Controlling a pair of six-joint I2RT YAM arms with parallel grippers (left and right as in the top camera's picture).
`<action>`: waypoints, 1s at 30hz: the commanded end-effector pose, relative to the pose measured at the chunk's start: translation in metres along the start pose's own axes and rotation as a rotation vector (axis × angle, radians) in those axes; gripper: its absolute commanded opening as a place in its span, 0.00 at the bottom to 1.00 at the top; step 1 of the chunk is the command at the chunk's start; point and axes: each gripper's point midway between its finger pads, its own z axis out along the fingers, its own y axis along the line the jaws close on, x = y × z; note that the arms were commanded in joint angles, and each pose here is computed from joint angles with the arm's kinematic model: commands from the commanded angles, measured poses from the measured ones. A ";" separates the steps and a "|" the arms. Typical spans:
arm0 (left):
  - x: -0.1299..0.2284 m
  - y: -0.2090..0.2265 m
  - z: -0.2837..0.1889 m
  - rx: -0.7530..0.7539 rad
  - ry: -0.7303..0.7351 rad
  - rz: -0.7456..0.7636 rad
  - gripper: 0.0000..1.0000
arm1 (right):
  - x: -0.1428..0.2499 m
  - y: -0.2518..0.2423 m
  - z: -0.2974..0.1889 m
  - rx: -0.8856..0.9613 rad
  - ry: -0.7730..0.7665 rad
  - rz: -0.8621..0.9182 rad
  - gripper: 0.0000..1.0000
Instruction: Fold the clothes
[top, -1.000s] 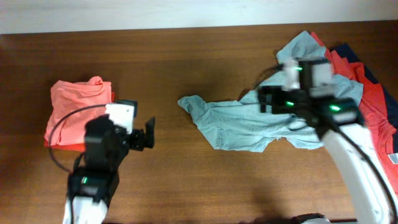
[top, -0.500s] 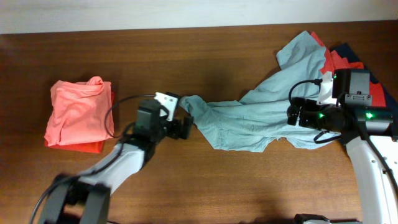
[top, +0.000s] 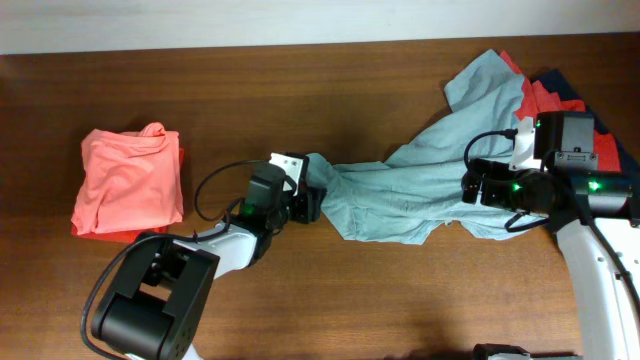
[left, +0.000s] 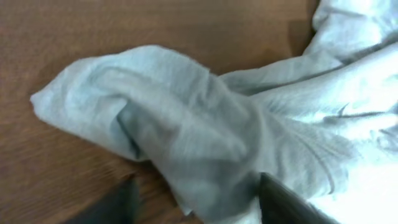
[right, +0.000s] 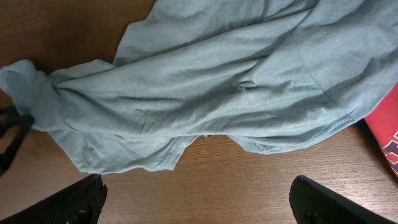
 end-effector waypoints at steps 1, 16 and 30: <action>-0.006 -0.007 0.003 0.026 -0.016 -0.007 0.25 | -0.004 -0.002 -0.005 0.010 -0.019 0.003 0.99; -0.011 -0.013 0.002 0.054 -0.031 -0.001 0.00 | -0.003 -0.004 -0.005 0.018 -0.013 0.004 0.98; -0.200 0.126 -0.101 -0.313 -0.449 -0.129 0.00 | -0.002 -0.004 -0.005 0.018 -0.013 0.004 0.99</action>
